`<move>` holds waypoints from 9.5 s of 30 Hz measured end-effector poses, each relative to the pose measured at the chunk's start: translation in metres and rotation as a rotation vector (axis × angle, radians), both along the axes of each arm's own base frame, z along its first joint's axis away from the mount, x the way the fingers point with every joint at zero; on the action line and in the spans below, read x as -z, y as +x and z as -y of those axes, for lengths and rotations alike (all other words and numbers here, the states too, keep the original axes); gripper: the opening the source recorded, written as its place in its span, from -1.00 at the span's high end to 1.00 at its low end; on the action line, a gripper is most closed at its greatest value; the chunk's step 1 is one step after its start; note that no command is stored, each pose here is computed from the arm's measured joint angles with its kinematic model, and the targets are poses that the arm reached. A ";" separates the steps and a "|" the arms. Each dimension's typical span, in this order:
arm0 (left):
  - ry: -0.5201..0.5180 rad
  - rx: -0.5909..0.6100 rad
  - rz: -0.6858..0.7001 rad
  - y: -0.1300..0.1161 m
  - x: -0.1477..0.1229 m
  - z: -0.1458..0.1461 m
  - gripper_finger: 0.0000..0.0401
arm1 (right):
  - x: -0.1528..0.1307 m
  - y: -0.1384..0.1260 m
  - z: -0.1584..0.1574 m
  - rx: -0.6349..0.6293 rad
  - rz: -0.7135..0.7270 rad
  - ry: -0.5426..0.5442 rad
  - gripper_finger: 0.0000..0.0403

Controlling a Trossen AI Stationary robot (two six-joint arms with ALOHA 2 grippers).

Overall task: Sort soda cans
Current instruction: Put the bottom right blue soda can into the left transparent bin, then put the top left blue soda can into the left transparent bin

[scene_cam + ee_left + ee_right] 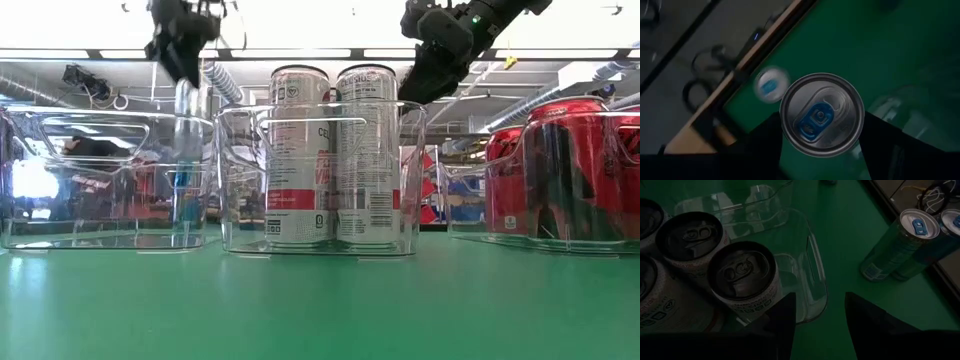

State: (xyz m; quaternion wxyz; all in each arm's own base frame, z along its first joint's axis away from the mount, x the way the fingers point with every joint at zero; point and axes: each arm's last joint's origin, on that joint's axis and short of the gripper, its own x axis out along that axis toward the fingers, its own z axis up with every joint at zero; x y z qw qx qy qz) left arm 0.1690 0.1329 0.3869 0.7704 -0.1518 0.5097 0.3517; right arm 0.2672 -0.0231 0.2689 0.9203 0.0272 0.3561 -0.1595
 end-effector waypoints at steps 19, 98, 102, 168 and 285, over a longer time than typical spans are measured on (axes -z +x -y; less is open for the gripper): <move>-0.099 0.320 0.037 0.014 0.021 0.136 -0.08 | 0.000 0.000 0.000 0.007 0.002 0.008 0.23; -0.134 0.485 0.022 0.021 0.063 0.230 -0.38 | 0.000 0.000 0.000 0.017 0.007 0.019 0.23; -0.070 0.434 0.005 0.024 0.049 0.210 -0.36 | 0.000 0.000 0.000 0.013 0.006 0.014 0.23; -0.190 -0.057 -0.204 0.008 0.121 -0.111 -0.50 | -0.001 0.002 0.000 -0.080 0.016 0.034 0.23; -0.424 0.115 -0.170 0.033 0.129 0.166 -0.58 | 0.002 -0.002 0.007 -0.067 -0.029 0.033 0.23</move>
